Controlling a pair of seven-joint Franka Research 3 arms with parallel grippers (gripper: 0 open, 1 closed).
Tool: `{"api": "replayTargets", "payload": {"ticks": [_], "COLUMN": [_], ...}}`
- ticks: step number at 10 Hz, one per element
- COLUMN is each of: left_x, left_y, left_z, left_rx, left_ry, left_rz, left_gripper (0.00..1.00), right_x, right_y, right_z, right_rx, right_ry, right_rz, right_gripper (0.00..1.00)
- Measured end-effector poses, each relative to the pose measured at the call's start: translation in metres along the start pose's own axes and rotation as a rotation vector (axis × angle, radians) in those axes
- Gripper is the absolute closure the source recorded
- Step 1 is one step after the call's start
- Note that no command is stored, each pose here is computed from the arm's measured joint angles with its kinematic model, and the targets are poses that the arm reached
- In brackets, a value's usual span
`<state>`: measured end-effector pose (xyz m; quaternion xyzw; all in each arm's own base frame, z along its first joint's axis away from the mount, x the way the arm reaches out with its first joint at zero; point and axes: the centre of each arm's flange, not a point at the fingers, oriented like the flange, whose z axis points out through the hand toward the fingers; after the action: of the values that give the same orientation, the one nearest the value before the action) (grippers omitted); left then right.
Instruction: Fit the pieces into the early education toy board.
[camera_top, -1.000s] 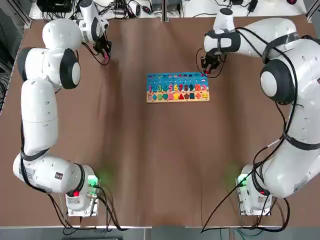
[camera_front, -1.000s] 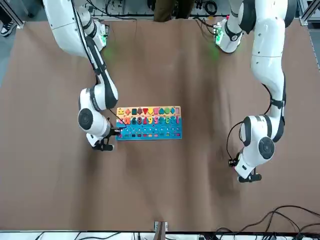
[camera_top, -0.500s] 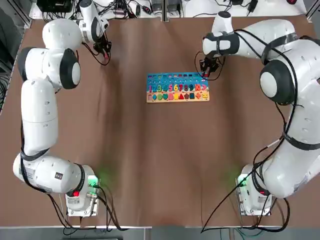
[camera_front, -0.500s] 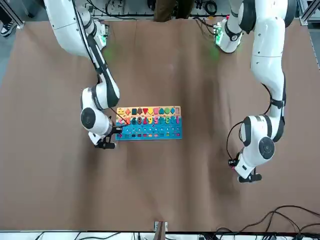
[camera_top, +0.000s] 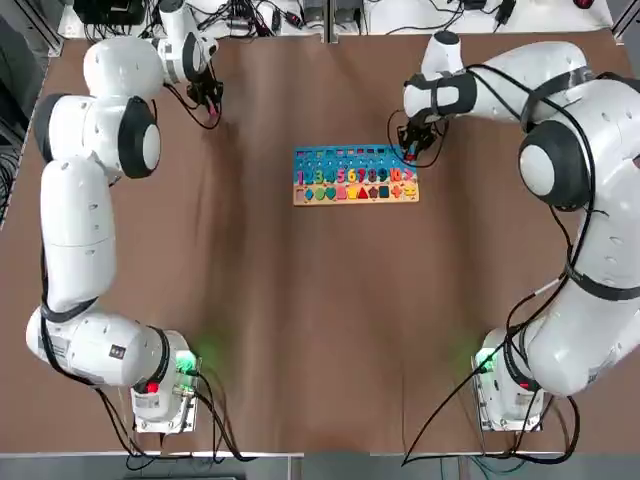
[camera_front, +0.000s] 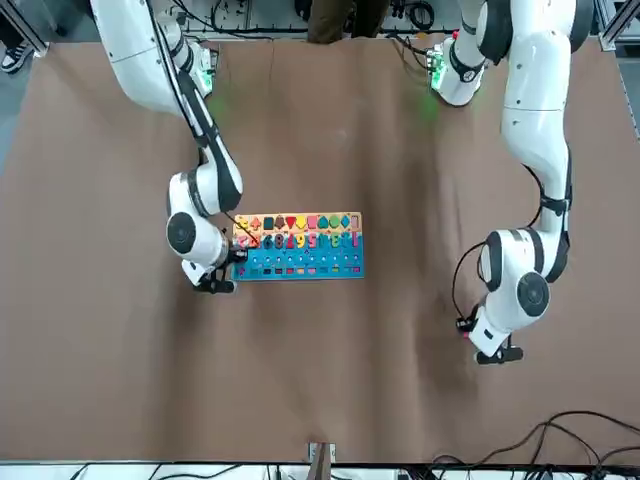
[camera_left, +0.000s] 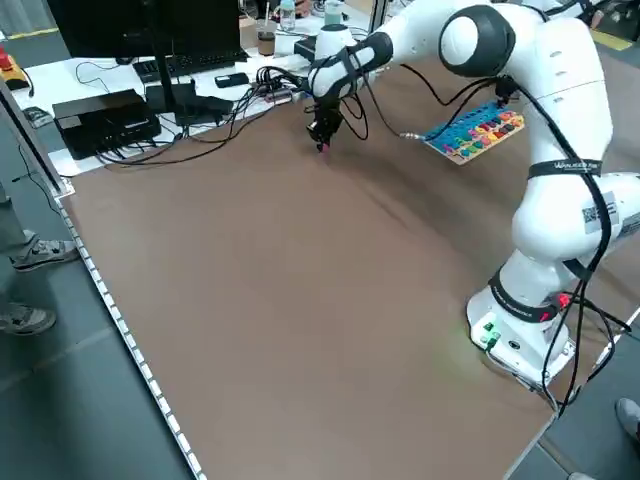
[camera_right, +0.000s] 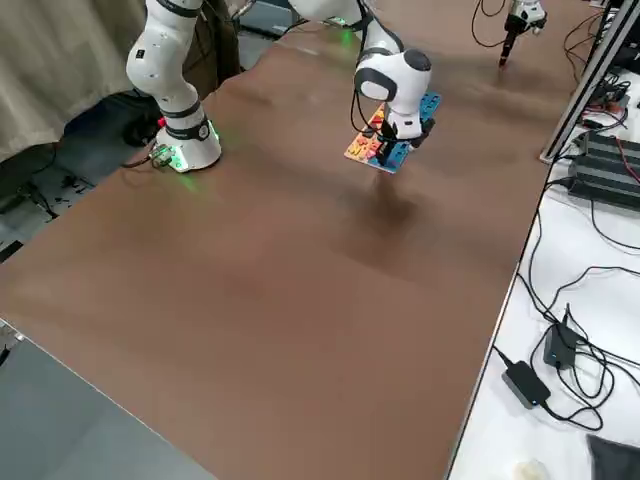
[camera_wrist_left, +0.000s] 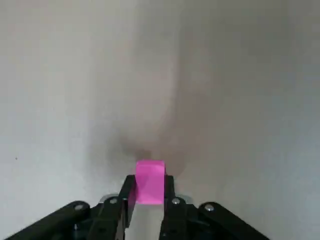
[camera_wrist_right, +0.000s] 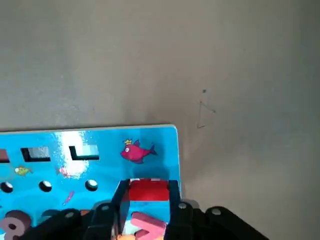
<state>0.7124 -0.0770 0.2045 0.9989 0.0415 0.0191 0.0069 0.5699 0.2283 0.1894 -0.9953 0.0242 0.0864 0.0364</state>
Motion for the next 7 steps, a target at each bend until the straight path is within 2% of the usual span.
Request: {"api": "replayTargets", "payload": {"ticks": [3, 5, 7], "left_x": [-0.015, -0.047, -0.081], "left_y": [0.015, 0.042, 0.088], "left_z": [-0.06, -0.086, -0.104], "left_rx": [-0.05, -0.085, -0.071], "left_ry": [0.004, -0.015, -0.025], "left_rz": [0.013, 0.017, 0.003], "left_gripper": [0.74, 0.74, 0.74], "right_x": [-0.002, -0.002, -0.003], "right_y": [0.002, 0.002, -0.001], "right_z": [0.004, 0.004, 0.004], "right_rx": [0.001, 0.002, 0.015], "right_ry": [0.003, 0.005, 0.003], "right_rz": [0.004, 0.005, 0.012], "right_gripper": [0.64, 0.64, 0.64]}}
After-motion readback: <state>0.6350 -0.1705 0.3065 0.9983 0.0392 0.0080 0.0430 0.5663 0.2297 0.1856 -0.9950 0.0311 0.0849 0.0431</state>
